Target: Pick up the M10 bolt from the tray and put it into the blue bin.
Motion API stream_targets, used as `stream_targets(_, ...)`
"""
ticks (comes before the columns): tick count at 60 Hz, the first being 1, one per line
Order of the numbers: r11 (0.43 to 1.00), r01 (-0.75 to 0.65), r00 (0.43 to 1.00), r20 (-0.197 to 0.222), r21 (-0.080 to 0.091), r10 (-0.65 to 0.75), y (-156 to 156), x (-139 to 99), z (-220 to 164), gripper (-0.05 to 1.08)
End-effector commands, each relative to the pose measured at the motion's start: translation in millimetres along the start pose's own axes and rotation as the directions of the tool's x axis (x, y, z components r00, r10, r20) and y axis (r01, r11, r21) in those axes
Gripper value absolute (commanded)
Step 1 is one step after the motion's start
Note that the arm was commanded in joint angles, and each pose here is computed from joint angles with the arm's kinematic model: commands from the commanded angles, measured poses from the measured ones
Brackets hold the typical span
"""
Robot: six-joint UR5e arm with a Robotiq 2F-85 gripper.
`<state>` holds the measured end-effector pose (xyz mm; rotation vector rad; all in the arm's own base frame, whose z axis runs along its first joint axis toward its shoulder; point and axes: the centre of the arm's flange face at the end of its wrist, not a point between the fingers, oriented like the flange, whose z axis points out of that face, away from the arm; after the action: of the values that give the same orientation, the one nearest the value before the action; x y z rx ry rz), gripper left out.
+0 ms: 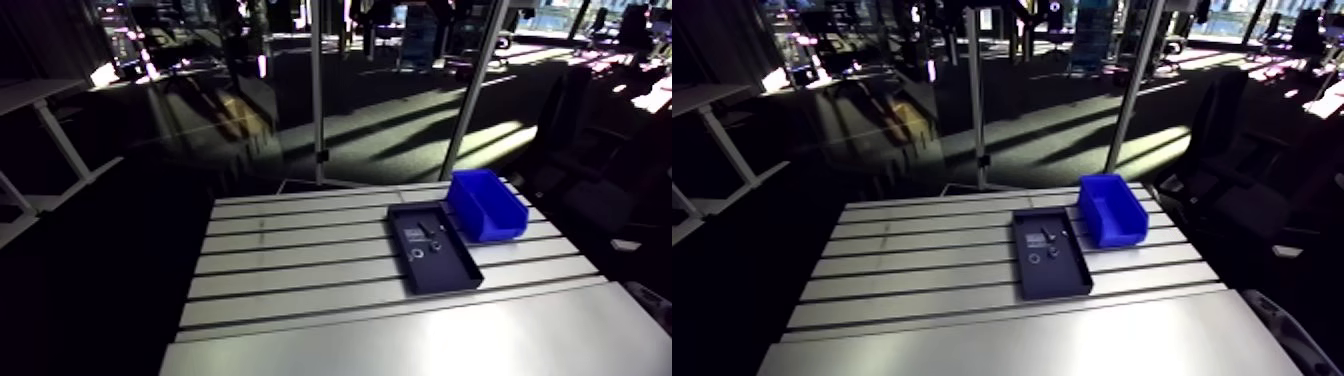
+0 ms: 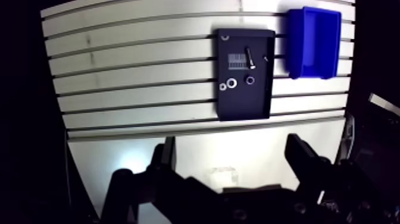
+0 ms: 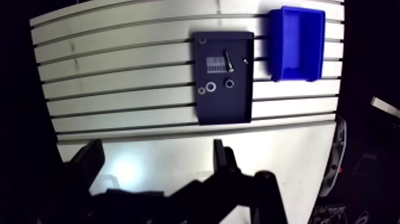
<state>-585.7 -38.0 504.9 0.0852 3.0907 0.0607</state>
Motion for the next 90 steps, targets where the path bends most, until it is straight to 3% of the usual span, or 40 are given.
stream_targets(1, 0.996, -0.046, 0.995, -0.087, 0.072, 0.053, -28.6, -104.7, -88.6, 0.0)
stream_targets(54, 0.997, -0.044, 0.997, -0.067, 0.065, 0.049, -29.2, -97.3, -79.4, 0.0)
stream_targets(64, 0.998, -0.047, 0.997, -0.05, 0.046, 0.05, -26.4, -89.6, -71.8, 0.0)
stream_targets(72, 0.999, -0.047, 0.999, -0.022, -0.005, 0.047, -20.0, -73.4, -58.6, 0.0)
stream_targets(76, 0.999, -0.042, 0.999, -0.012, -0.018, 0.042, -18.5, -68.0, -53.4, 0.0)
stream_targets(90, 0.999, -0.03, 0.999, -0.011, -0.019, 0.03, -19.1, -65.9, -53.4, 0.0)
